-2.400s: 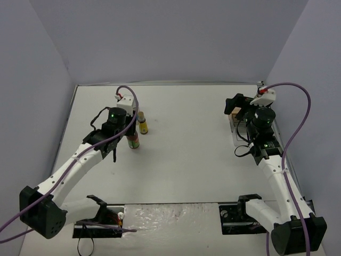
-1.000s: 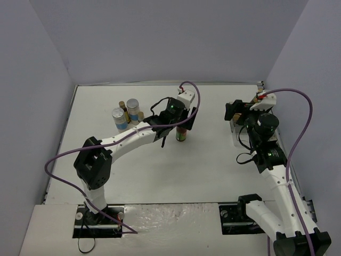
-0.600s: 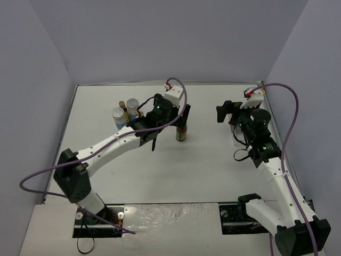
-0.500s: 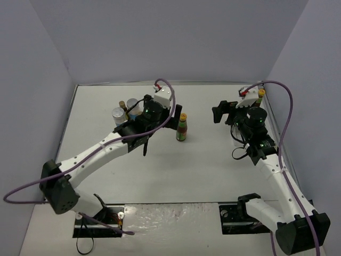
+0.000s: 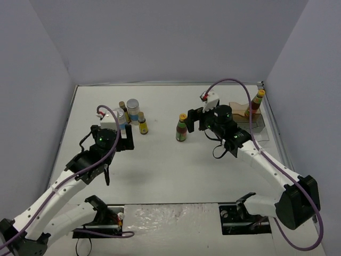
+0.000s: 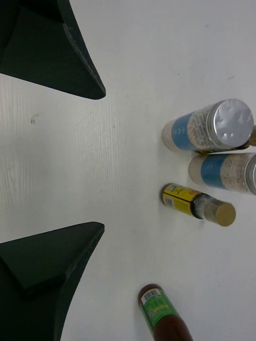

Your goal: Organize the condiment bottles

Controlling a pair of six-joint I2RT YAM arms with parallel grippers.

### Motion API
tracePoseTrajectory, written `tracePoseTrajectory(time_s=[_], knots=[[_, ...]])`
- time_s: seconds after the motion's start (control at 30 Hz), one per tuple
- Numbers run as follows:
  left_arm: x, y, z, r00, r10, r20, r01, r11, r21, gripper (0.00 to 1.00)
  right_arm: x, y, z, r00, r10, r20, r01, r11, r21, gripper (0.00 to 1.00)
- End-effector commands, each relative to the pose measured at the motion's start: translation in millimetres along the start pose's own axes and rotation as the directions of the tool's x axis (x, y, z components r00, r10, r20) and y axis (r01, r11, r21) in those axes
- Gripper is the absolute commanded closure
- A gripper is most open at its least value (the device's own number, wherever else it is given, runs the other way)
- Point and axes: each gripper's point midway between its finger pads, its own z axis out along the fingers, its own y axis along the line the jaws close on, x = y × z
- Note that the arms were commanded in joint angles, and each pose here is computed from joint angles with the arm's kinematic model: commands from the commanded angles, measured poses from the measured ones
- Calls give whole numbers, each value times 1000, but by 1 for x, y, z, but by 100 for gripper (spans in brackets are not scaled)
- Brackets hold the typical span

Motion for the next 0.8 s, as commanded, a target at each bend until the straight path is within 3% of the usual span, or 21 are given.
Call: tracePoseTrajectory(time_s=[0.0,0.17,0.33,0.77], knots=[[-4,33,-23,997,-72,40,75,995,-59,3,-47,15,16,986,-54,160,57,998,-14,2],[-6,51,-36,996,-60,63,67,992,-109,3,-33,22,37,988,-81,132,82,997,-8,4],[-4,54,-37,996,-52,68,60,991,-119,3,-25,22,53,987,-80,138,81,997,0,13],[-7,63,-42,998,2,67,9,987,-158,3,11,24,77,993,-62,100,64,998,-26,48]])
